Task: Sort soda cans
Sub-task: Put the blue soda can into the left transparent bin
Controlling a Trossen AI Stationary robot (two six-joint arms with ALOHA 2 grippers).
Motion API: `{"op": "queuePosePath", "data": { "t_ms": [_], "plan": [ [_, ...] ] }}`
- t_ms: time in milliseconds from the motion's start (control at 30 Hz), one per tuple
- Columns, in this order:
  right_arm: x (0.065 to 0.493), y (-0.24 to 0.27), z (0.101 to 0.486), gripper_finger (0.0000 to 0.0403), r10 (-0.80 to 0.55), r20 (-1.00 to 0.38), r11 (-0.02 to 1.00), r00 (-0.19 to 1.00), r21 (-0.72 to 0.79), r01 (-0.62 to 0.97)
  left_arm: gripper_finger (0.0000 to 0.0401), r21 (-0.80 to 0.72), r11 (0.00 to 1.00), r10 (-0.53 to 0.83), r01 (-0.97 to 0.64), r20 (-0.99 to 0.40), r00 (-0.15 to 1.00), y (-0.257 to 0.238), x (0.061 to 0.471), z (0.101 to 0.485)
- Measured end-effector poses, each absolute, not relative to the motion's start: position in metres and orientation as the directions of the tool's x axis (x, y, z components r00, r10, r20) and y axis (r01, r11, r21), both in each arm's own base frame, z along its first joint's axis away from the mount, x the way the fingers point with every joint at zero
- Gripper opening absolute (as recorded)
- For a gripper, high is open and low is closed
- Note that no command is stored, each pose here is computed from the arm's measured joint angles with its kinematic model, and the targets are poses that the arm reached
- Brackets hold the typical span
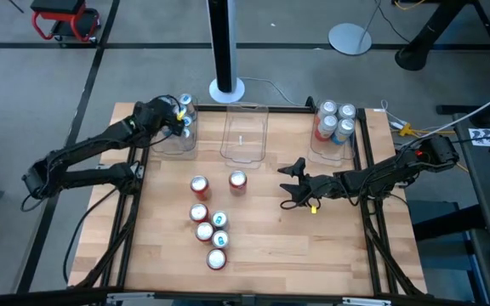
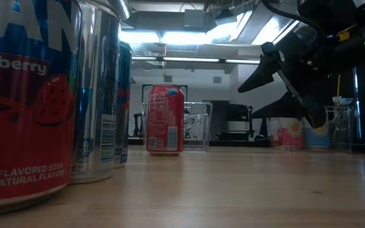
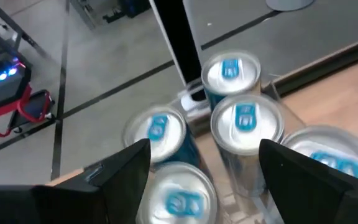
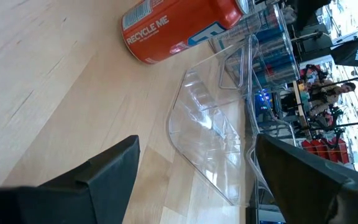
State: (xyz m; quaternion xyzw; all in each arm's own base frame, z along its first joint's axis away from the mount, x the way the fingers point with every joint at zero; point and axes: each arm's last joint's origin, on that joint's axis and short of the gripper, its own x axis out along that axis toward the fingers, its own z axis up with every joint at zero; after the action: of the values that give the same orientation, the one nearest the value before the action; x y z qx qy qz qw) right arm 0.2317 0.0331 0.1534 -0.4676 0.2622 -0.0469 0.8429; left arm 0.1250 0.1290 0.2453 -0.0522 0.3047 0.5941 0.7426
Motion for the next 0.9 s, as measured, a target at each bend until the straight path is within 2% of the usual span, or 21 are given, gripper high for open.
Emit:
{"op": "queuePosePath", "data": {
  "t_ms": [133,200,267,400,500,700,800,900],
  "plan": [
    [0.232,0.033,0.153,0.0321,-0.324,-0.398,0.558,0.858,-0.813,-0.166,0.0285,0.268,0.324,0.851,-0.907,-0.501,0.156,0.122,0.126,0.267],
    [0.232,0.033,0.153,0.0321,-0.324,-0.398,0.558,0.858,-0.813,-0.166,0.0285,0.225,0.399,0.834,-0.889,-0.491,0.25,0.114,0.13,0.279],
    [0.232,0.033,0.153,0.0321,-0.325,-0.398,0.558,0.858,-0.813,-0.166,0.0285,0.149,0.521,0.782,-0.84,-0.477,0.401,0.104,0.134,0.29],
    [0.232,0.033,0.154,0.0321,-0.325,-0.397,0.557,0.858,-0.814,-0.166,0.0285,0.014,0.789,0.562,-0.614,-0.419,0.713,0.079,0.145,0.305],
    [0.233,0.034,0.156,0.0321,-0.305,-0.377,0.544,0.874,-0.823,-0.165,0.0285,-0.065,0.924,0.322,-0.376,-0.393,0.861,0.058,0.155,0.308],
    [0.238,0.039,0.164,0.0321,-0.171,-0.312,0.518,0.935,-0.835,-0.184,0.0285,-0.094,0.992,0.033,-0.083,-0.444,0.895,0.015,0.178,0.299],
    [0.241,0.047,0.159,0.0321,-0.126,-0.299,0.513,0.946,-0.836,-0.196,0.0285,-0.094,0.995,-0.066,0.026,-0.458,0.887,-0.005,0.193,0.292],
    [0.244,0.059,0.151,0.0321,-0.084,-0.292,0.488,0.953,-0.846,-0.216,0.0285,-0.073,0.994,-0.107,0.082,-0.491,0.865,-0.022,0.204,0.284]
  ]
}}
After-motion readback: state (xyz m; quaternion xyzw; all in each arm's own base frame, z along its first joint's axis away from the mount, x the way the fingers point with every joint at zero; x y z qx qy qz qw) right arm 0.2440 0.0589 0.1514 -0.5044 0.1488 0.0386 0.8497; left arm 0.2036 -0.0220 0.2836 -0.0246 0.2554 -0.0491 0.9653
